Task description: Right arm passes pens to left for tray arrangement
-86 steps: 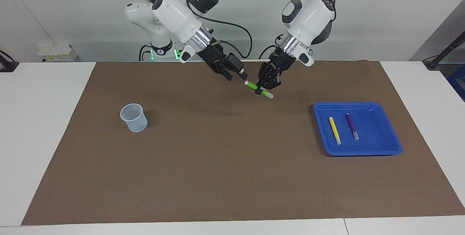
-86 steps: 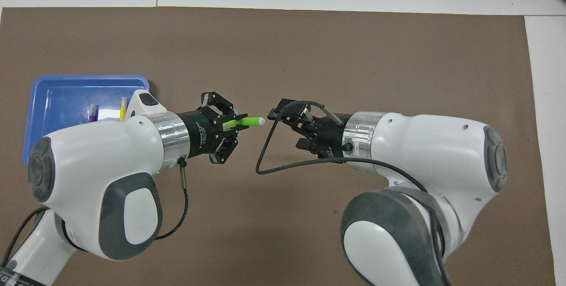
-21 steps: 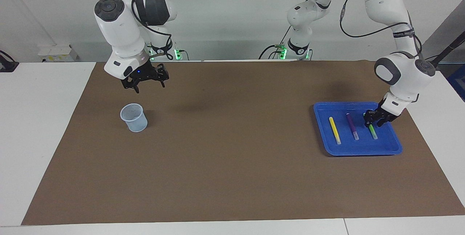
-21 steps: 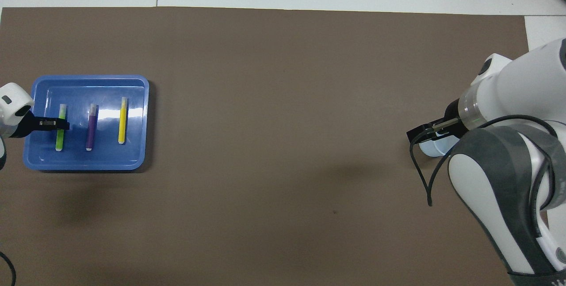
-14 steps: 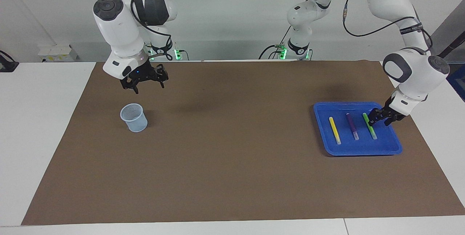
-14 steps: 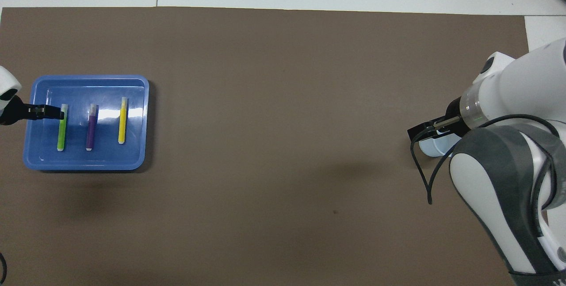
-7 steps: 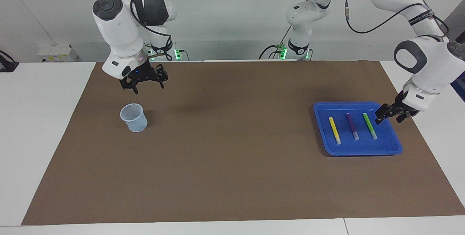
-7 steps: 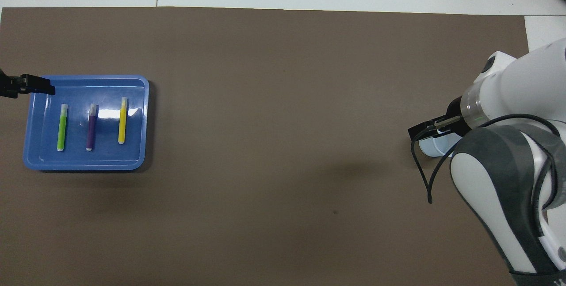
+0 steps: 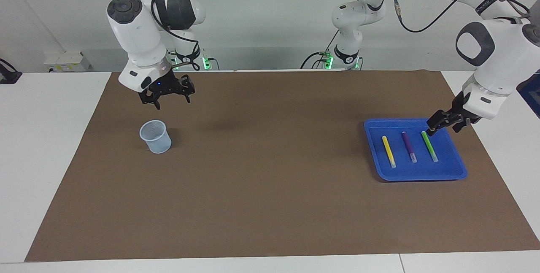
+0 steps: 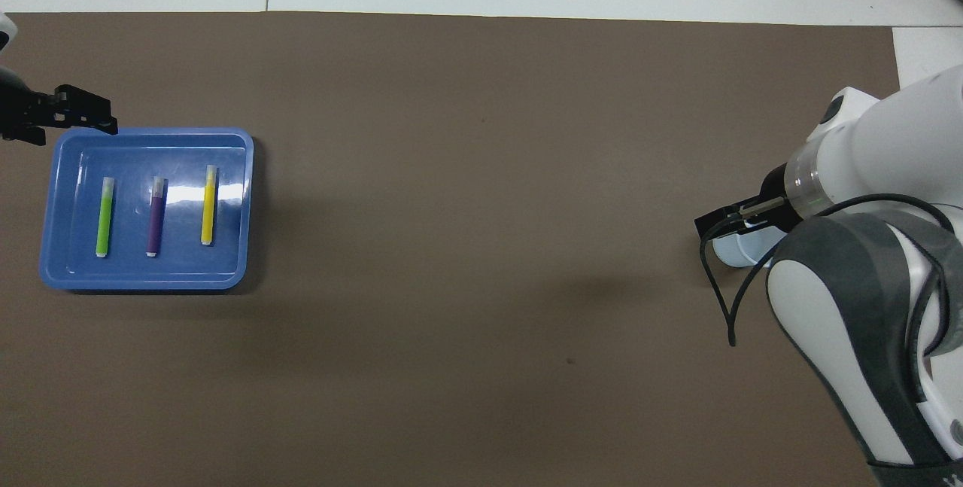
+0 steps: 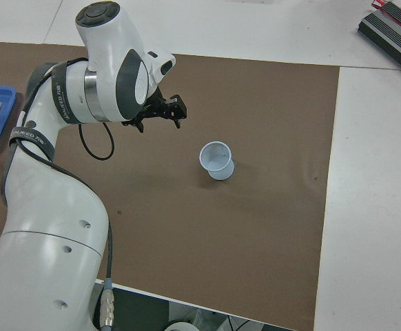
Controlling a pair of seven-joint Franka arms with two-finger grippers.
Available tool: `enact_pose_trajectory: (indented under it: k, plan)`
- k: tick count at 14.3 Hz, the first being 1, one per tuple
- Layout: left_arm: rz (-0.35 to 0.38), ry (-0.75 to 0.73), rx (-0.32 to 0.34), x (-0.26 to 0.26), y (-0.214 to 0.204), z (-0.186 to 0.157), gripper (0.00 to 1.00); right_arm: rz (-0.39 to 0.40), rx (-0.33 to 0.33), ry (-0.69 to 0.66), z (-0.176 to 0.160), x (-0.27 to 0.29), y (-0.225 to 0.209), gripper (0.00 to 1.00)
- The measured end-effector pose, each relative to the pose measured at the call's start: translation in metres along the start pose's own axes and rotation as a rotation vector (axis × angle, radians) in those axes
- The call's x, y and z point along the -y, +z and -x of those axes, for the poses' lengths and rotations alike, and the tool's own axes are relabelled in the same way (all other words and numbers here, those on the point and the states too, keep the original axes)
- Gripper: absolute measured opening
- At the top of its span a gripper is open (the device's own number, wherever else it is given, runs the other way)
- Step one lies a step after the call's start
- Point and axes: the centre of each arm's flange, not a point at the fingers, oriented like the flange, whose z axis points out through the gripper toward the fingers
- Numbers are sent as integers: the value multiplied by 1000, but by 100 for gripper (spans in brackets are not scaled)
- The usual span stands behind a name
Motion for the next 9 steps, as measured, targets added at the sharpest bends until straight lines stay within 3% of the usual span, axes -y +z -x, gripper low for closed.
enact_pose_trajectory:
  k: [3,9]
  plan:
    - [-16,-5,4,-29,-18,3,100,0,0,1,0,-1,0,100]
    - [-24,10,-53,-42,-87,33,100,0,0,3,0,-1,0,100]
